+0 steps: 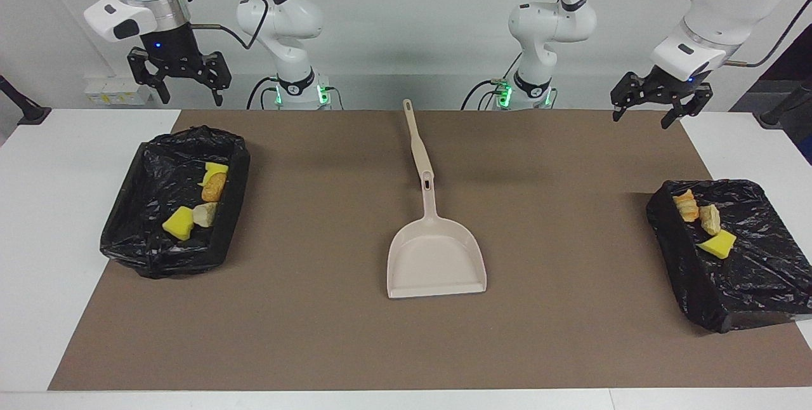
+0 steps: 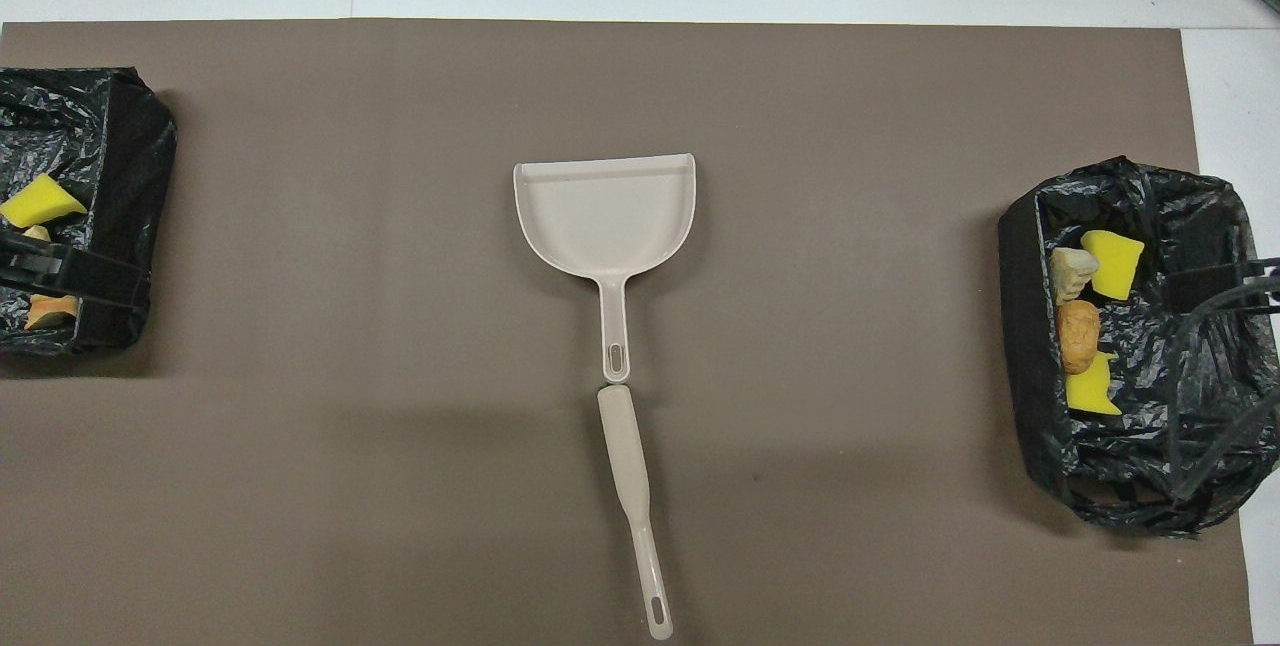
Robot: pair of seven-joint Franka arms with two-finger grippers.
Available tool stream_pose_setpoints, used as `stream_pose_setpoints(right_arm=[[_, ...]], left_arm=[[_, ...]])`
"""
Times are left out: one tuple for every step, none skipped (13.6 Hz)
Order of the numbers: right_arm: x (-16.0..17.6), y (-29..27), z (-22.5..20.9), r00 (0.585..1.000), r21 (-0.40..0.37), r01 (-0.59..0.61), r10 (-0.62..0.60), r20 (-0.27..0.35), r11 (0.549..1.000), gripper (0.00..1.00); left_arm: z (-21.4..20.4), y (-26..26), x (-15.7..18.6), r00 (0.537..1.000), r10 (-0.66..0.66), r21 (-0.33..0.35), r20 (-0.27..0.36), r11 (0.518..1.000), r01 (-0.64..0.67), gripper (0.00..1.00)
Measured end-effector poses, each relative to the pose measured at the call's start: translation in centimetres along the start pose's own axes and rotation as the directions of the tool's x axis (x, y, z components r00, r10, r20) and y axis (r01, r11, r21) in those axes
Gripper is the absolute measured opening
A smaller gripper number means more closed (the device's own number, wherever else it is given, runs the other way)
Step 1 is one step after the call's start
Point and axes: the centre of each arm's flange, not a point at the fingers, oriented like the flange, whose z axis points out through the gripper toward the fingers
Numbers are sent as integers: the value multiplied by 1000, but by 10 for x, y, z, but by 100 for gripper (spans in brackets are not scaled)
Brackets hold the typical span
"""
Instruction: Sweep and dump trash in bin
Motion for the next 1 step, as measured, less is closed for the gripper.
stream_pose_setpoints(right_arm=[[0,4,0,1000,1,-7,7,1,1000,100]], left_arm=[[0,0,0,1000,0,0,0,1000,0,100]])
